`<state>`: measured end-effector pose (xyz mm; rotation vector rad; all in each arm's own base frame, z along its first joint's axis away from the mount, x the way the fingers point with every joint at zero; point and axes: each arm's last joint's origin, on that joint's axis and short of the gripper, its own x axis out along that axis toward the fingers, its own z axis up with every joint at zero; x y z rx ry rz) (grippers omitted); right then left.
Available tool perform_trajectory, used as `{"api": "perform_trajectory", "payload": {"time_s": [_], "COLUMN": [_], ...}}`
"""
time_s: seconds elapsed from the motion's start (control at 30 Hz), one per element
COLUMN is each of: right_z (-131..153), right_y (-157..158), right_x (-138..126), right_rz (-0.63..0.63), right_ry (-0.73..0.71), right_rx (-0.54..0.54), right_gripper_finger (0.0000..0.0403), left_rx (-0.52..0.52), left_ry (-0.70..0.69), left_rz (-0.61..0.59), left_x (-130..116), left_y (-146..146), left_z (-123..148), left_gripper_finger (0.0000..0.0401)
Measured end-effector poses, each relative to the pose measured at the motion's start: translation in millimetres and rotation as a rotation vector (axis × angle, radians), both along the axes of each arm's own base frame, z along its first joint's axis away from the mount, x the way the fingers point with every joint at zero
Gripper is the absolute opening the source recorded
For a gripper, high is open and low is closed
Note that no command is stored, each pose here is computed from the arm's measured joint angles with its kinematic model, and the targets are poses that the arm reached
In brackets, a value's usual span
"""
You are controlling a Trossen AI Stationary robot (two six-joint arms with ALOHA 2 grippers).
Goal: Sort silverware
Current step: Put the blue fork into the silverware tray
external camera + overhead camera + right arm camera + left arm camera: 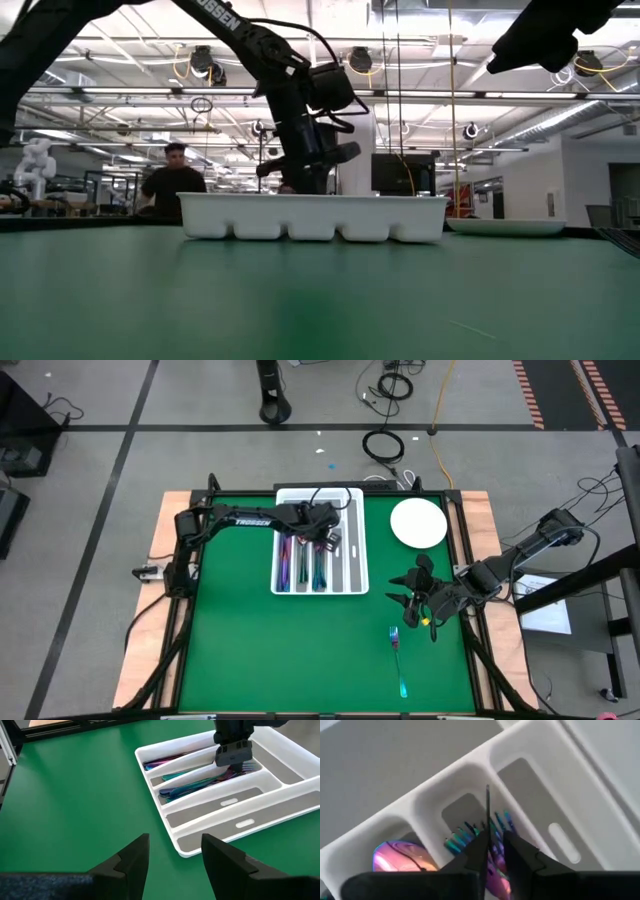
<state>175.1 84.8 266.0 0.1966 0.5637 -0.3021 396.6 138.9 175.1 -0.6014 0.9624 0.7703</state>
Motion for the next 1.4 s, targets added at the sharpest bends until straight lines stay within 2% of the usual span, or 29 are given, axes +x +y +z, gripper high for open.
{"api": "perform_trajectory", "payload": {"time_s": [0.27, 0.47, 0.7, 0.93, 1.03, 1.23, 1.4], "right_z": [-0.1, -0.4, -0.8, -1.7, -3.2, -7.0, -9.2], "right_y": [0.0, -0.2, -0.2, 0.8, 1.2, 4.0, 10.7], "right_x": [-0.1, -0.3, -0.7, -1.1, -2.5, -8.6, -13.3], "right_rz": [0.002, 0.002, -0.004, 0.018, 0.021, 0.011, 0.012], "right_ry": [0.002, 0.006, 0.009, 0.025, 0.045, 0.085, 0.097], "right_rx": [-0.002, -0.003, 0.010, 0.034, 0.051, 0.067, 0.103], "right_gripper_finger": [0.0169, 0.0169, 0.0169, 0.0169, 0.0169, 0.0169, 0.0169], "left_rx": [0.025, 0.033, -0.018, -0.109, -0.174, -0.225, -0.172], "left_ry": [-0.031, -0.010, 0.000, -0.112, -0.142, -0.064, -0.050], "left_rz": [-0.020, -0.034, -0.022, -0.019, -0.041, -0.063, -0.007], "left_x": [6.9, 6.9, -1.4, -3.4, -1.6, -2.7, -5.5], "left_y": [2.5, 3.8, 17.1, 31.1, 27.4, 7.6, -7.4], "left_z": [15.8, 29.6, 41.2, 48.9, 49.1, 39.6, 32.4], "left_gripper_finger": [0.0006, 0.0004, 0.0002, 0.0001, 0.0001, 0.0001, 0.0000]}}
